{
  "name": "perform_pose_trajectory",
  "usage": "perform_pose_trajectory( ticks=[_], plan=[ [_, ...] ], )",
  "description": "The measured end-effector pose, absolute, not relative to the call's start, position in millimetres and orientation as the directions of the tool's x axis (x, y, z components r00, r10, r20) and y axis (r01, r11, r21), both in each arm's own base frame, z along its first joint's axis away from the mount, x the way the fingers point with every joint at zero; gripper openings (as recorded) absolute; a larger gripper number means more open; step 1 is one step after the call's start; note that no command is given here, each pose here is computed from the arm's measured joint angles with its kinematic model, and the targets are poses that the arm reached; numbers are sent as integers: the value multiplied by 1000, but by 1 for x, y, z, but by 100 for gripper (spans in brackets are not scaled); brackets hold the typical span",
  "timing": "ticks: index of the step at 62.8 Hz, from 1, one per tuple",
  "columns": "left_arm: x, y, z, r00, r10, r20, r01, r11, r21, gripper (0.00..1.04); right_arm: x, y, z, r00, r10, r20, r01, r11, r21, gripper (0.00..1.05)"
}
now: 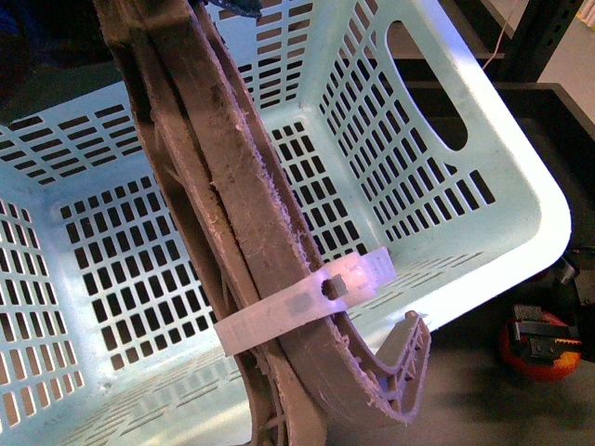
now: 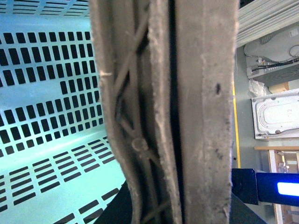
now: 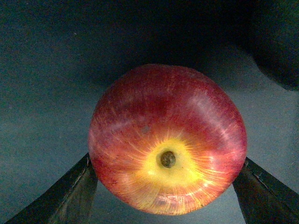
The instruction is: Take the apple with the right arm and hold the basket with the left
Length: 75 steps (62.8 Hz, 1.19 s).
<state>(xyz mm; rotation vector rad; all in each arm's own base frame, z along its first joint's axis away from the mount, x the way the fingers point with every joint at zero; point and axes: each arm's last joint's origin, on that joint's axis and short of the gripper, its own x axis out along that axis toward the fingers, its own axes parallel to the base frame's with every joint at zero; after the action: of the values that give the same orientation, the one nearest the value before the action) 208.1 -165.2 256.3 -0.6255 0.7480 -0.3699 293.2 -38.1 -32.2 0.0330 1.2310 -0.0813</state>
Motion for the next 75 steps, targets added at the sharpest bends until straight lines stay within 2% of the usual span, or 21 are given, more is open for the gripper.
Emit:
perform_pose_trajectory(
  ticks=[14,25,33,48,63,75],
  plan=[
    [208,-165,256,682,-520,-514,93,759,-644,16,283,-44,8,436,-27,-900,18,1000,-21,71],
    [208,-165,256,682,-520,-514,93,759,-644,16,272,-43,60,563,-15,-826,-41,998,-46,71],
    [208,-165,256,682,-520,-514,93,759,-644,16,263,-35,113,686,-63,-725,-38,992,-122,71],
    [208,-165,256,682,-520,-514,93,759,-644,16,232,4,204,861,24,-508,-98,988,-120,71],
    [207,-165,258,684,-523,-508,97,756,-647,16,197,53,257,934,134,-330,-168,983,-77,71],
    [207,-165,258,683,-525,-508,98,755,-649,16,186,93,251,920,214,-328,-229,974,-4,71]
  ],
)
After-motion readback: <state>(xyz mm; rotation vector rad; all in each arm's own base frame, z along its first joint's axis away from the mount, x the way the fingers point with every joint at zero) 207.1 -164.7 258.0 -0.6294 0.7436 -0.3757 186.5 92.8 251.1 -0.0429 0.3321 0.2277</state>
